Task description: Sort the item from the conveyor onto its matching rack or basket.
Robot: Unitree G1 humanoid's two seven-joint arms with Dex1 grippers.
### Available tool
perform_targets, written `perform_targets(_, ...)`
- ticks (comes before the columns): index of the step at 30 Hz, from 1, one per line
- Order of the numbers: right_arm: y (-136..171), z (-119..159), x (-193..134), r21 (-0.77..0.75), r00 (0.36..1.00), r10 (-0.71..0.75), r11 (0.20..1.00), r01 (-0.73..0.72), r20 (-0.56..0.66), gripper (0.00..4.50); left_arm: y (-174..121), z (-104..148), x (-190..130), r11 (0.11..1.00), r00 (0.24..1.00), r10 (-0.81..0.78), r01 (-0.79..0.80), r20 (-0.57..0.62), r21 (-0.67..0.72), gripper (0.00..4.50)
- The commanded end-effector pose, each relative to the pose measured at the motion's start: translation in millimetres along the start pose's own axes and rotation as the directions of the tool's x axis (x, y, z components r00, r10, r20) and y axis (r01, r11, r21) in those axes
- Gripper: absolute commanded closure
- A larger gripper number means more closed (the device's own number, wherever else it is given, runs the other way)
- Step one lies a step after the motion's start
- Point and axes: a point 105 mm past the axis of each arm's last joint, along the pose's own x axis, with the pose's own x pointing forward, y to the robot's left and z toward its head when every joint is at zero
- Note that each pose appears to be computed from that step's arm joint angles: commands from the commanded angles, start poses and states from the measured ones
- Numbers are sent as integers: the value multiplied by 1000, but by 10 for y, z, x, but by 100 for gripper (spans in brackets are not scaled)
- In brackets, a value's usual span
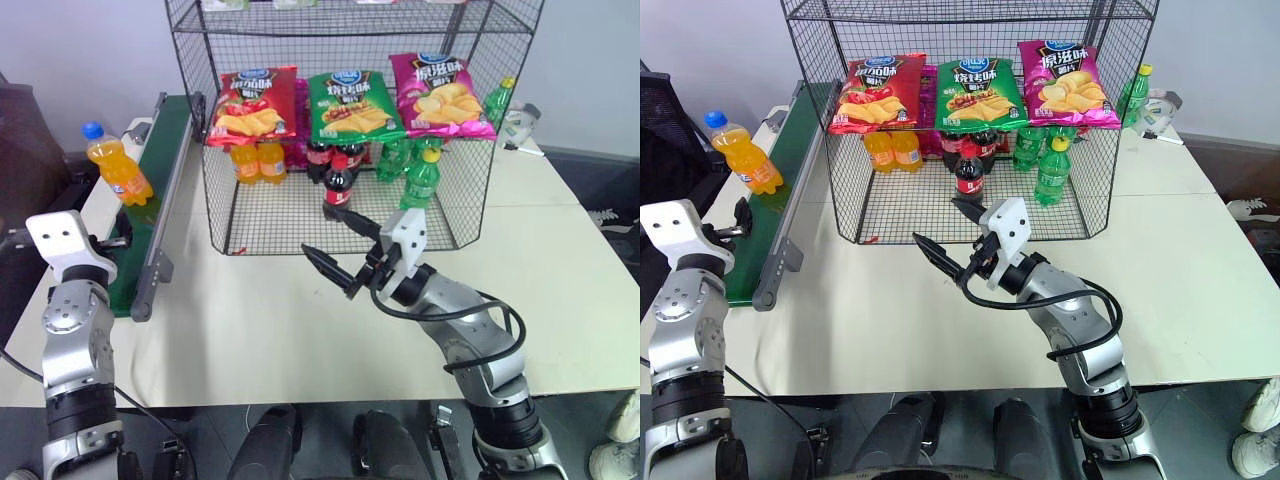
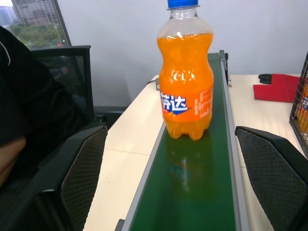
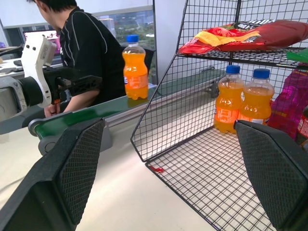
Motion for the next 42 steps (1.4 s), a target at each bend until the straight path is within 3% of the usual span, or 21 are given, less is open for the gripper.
perform_targets(1, 50, 118, 9, -13, 999, 15, 1000, -15, 45, 0, 116, 236, 17, 1000, 996, 20, -21, 85, 5, 4)
perform_targets(25, 49, 124, 7, -12, 999, 8, 1000, -8, 51, 0, 152, 279, 26, 998, 994, 26, -19, 108, -60, 4)
perform_targets(27, 45, 122, 4, -12, 999, 8, 1000, -7, 50, 0, 162, 287, 17, 998, 993, 30, -23, 113, -63, 56)
perform_targets(30, 38, 118, -2, -13, 999, 6, 1000, -6, 49, 0, 172, 280, 14, 998, 994, 33, -28, 108, -55, 177)
perform_targets(38, 24, 116, -15, -24, 999, 13, 1000, -12, 44, 0, 57, 655, -49, 995, 972, -52, 69, 229, -71, 187)
perform_targets(42, -76, 180, -15, -83, 999, -8, 997, 12, 50, 0, -271, 1029, -83, 963, 926, -223, 257, 304, -77, 187)
